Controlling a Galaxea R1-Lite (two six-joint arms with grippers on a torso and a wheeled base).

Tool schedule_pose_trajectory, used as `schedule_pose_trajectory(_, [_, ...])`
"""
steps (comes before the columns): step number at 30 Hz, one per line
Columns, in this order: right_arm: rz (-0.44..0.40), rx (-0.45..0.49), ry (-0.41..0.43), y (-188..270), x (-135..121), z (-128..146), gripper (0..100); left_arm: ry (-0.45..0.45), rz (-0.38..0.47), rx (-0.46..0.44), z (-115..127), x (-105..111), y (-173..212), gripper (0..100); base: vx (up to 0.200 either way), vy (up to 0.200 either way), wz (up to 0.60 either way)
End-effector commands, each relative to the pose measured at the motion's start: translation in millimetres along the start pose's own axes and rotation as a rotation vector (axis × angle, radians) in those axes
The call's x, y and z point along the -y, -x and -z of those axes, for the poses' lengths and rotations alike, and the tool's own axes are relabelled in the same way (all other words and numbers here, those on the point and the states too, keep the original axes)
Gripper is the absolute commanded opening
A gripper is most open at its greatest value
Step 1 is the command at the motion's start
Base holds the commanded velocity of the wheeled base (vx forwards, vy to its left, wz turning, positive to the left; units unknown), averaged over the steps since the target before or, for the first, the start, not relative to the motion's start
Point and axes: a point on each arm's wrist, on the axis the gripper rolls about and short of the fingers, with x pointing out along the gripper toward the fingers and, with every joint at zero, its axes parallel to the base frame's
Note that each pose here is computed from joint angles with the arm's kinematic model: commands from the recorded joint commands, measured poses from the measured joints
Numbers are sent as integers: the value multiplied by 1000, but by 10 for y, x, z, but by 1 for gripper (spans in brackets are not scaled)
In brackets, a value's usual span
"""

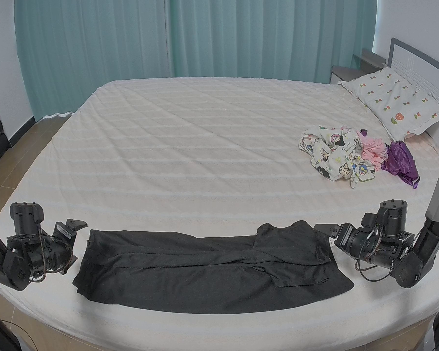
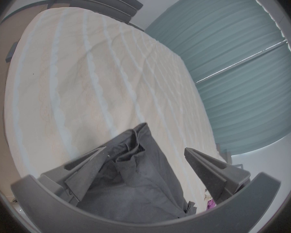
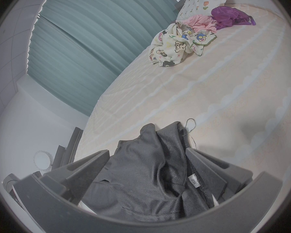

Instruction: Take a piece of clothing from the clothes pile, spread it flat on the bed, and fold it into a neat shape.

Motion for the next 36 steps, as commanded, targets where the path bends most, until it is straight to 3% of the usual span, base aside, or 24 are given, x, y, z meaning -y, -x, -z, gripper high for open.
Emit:
schedule_pose_trajectory(1, [1,-2,-1,-8,3,7,100,-50,1,-38,148,229,-70,100,0,0,0])
schedule_pose_trajectory(14, [1,-9,1,-13,0,23,100,-94,-165,-47,412,51,-394,100,0,0,0])
schedule_pose_trajectory(27, [-8,-1,6,17,-33,14,100,-61,-127,-18,359,167,-462,100,0,0,0])
schedule_pose_trajectory(28, [-12,4,8,32,-44,5,100,-61,-130,-19,361,161,-467,0,0,0,0])
schedule_pose_trajectory(36, [-27,76,24,164,-171,-109,100,-30,-136,23,230,133,-447,0,0,0,0])
